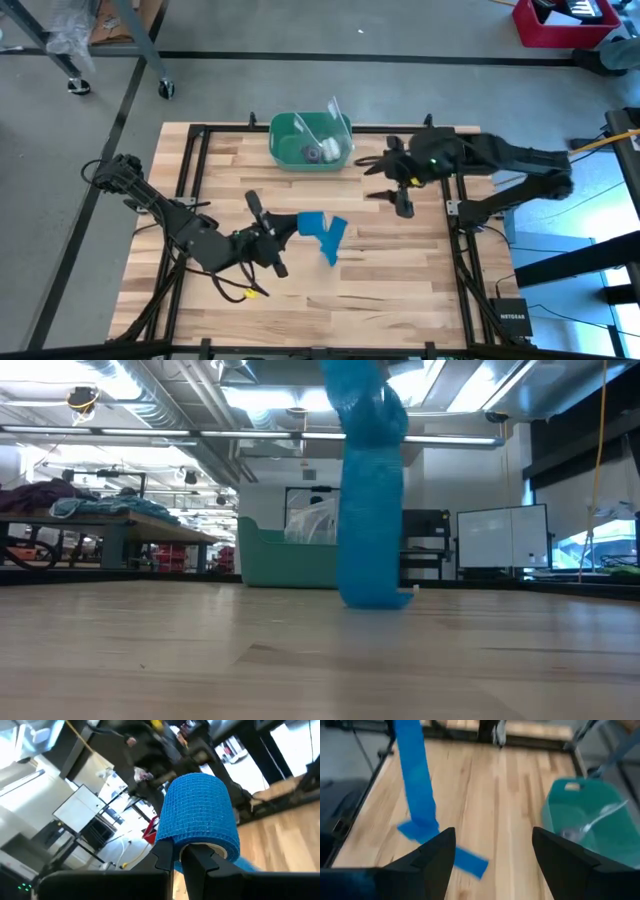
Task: Roll bandage
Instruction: Roll the blue bandage
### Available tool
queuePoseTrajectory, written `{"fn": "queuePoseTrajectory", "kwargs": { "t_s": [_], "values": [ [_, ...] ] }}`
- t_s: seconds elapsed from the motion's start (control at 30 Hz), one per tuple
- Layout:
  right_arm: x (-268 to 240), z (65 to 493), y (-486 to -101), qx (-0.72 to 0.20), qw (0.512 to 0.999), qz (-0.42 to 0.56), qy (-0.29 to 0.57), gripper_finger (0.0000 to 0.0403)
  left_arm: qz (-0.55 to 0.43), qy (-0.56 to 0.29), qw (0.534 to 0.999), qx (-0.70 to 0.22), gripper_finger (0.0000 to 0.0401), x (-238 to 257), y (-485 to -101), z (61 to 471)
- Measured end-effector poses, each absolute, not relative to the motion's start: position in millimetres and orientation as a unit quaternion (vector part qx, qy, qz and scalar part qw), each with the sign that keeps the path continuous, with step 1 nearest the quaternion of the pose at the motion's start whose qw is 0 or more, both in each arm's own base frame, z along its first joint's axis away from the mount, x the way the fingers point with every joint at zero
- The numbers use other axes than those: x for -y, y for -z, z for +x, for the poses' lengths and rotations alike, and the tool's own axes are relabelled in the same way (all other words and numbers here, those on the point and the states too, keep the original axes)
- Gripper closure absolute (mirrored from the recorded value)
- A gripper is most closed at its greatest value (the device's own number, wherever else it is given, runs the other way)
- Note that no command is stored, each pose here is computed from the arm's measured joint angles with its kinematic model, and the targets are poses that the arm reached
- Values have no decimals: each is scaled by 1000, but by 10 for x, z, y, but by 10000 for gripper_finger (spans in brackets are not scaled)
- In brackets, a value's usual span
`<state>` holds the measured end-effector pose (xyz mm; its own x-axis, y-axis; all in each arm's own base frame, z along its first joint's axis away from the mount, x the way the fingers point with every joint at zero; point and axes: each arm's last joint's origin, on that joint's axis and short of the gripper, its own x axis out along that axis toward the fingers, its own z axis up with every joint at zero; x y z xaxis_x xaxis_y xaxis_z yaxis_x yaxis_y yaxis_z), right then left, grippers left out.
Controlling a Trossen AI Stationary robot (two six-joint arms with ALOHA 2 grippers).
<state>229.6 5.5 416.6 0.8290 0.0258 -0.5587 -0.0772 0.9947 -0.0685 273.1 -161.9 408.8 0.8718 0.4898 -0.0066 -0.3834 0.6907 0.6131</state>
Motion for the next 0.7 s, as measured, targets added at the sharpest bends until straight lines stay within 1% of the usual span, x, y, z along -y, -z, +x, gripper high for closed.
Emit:
{"fn": "queuePoseTrajectory", "kwargs": {
  "t_s": [0.1, 0.23, 0.37, 0.53, 0.6, 0.7],
  "values": [
    [-103, 2252, -3786, -249, 967, -43, -32, 139, 297, -247, 919, -79, 388, 1585, -4104, 2751],
    [-182, 2250, -3215, -206, 978, -19, -37, 139, 290, -262, 917, -82, 388, 1499, -4104, 2799],
    [-270, 2278, -2709, -210, 977, 7, -30, 139, 287, -289, 910, -74, 388, 1369, -4157, 2862],
    [-347, 2307, -2332, -249, 969, 7, 0, 139, 303, -315, 897, -61, 388, 1255, -4253, 2899],
    [-351, 2338, -2252, -259, 966, 7, 18, 139, 308, -322, 894, -55, 388, 1234, -4289, 2900],
    [-360, 2449, -2183, -250, 968, 13, 33, 139, 312, -326, 891, -52, 388, 1222, -4310, 2899]
  ]
}}
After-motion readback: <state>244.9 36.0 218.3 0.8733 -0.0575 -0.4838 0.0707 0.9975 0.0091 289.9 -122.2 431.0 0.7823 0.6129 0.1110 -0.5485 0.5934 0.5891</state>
